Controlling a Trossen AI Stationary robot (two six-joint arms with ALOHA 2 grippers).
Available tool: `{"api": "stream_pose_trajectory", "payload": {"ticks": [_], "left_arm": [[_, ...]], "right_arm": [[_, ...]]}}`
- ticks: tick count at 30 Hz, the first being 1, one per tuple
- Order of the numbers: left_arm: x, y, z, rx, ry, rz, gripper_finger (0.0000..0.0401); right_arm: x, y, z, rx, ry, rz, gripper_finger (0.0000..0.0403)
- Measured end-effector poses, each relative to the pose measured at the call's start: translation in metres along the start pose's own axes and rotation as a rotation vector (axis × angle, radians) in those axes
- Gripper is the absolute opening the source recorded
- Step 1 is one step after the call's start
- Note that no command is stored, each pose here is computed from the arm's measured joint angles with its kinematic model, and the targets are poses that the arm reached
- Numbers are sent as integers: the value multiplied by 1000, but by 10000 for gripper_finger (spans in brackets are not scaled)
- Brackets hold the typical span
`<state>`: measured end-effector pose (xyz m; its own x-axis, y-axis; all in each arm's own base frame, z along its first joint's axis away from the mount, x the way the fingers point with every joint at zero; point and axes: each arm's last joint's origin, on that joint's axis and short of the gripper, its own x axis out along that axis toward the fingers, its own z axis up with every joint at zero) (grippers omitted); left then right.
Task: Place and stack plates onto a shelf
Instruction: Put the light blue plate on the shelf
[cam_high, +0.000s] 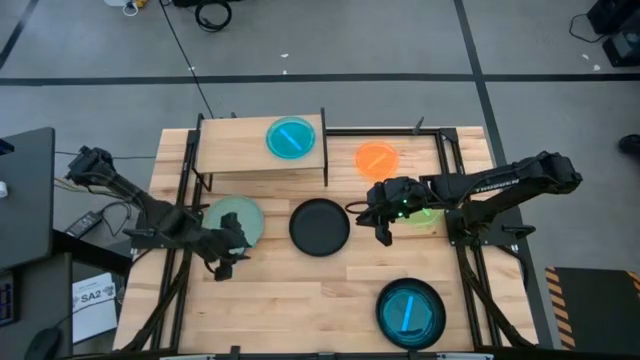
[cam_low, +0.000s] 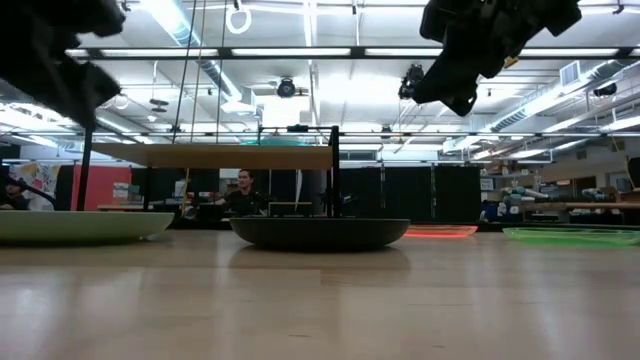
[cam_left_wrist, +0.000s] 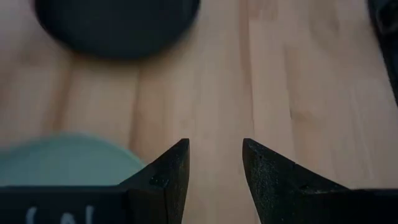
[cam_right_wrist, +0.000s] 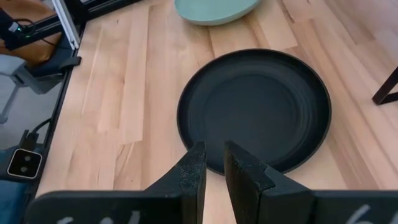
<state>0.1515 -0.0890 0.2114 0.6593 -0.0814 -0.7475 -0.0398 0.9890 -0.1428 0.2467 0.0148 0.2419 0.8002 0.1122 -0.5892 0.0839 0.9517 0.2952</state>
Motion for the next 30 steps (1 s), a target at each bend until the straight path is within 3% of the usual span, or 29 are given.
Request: {"api": "stream_pose_trajectory", "payload": {"ticks": [11, 30], "left_arm": [[18, -2, -28, -56, 321, 108, 155], [54, -3, -46, -6, 496, 293, 155]], "right_arm": [[0, 1, 2, -10, -22, 8, 62], [0, 1, 3, -13, -34, 12, 62]]}}
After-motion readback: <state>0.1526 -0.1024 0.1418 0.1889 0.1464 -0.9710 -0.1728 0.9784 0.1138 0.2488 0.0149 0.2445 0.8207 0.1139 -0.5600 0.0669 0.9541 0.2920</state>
